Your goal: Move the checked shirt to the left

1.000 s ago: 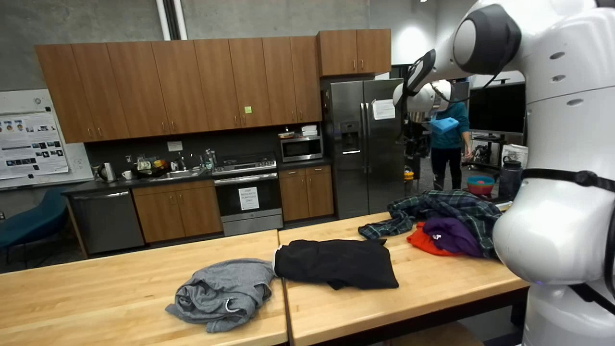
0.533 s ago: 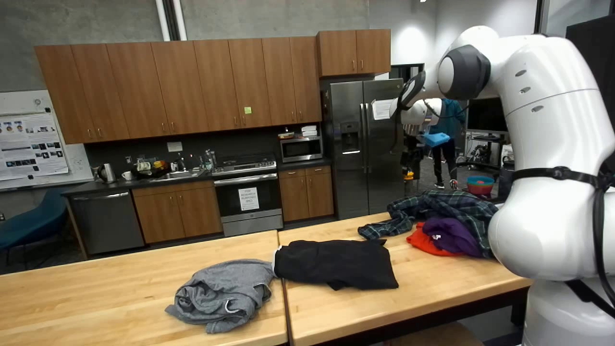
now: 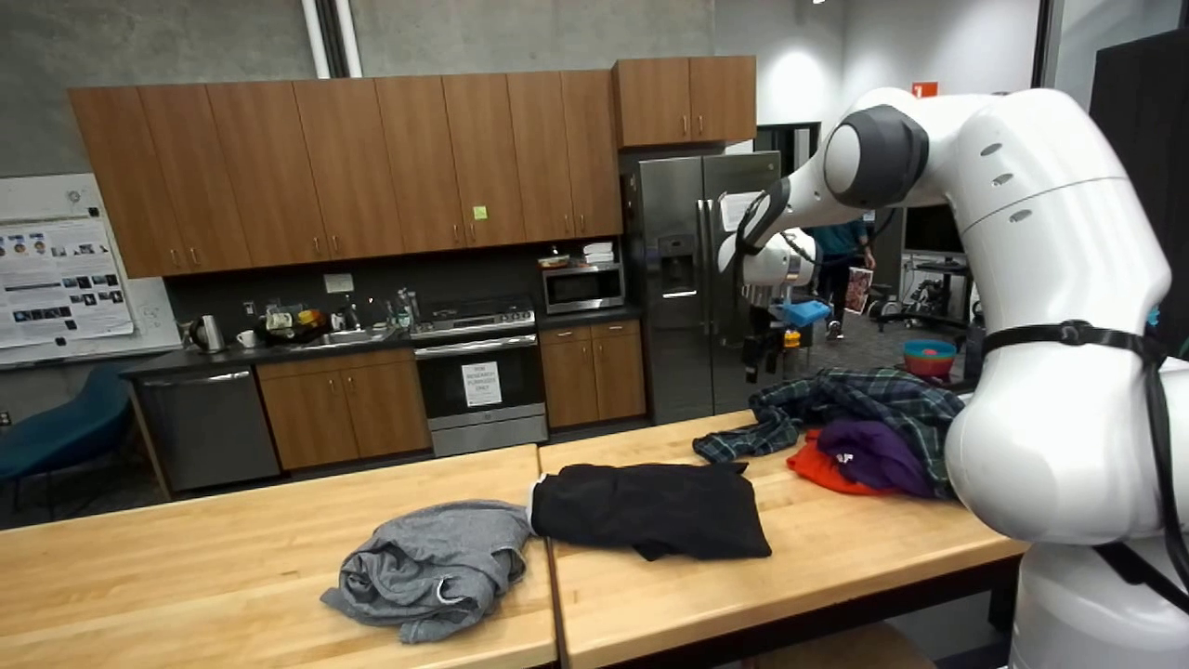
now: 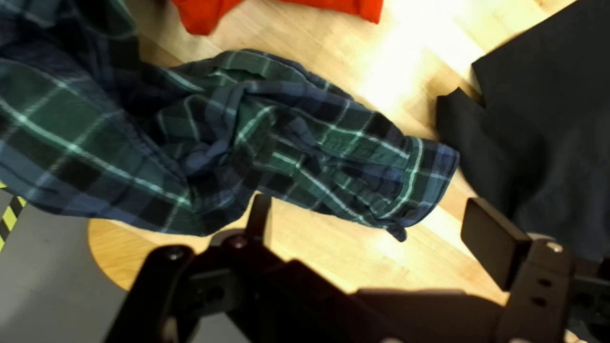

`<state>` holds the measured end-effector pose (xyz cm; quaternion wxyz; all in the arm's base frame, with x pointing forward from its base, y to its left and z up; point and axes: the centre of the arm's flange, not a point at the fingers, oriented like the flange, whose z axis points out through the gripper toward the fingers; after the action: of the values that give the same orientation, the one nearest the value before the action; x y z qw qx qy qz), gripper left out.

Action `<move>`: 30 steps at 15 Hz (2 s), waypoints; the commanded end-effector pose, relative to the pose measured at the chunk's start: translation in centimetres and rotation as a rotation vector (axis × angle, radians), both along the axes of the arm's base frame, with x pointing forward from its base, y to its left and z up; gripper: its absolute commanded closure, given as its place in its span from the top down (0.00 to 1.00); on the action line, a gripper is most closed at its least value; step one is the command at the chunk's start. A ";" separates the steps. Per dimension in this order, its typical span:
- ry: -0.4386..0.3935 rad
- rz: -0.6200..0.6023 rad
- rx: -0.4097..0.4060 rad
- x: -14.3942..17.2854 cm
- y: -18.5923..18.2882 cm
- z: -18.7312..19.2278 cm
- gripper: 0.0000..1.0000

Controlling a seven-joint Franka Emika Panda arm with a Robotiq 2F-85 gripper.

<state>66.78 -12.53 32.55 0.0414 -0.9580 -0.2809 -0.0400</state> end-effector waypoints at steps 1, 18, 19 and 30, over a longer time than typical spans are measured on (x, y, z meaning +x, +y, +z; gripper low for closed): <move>0.006 0.005 -0.002 -0.1 0.5 -0.2 1.00; 0.009 -0.089 -0.090 -4.1 -1.2 -0.8 1.00; -0.001 -0.120 -0.121 -5.4 -1.9 -0.7 1.00; -0.069 -0.568 -0.230 -17.3 -9.9 -3.3 1.00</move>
<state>51.77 -21.00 30.78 -0.1005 -0.9919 -0.0701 -0.0339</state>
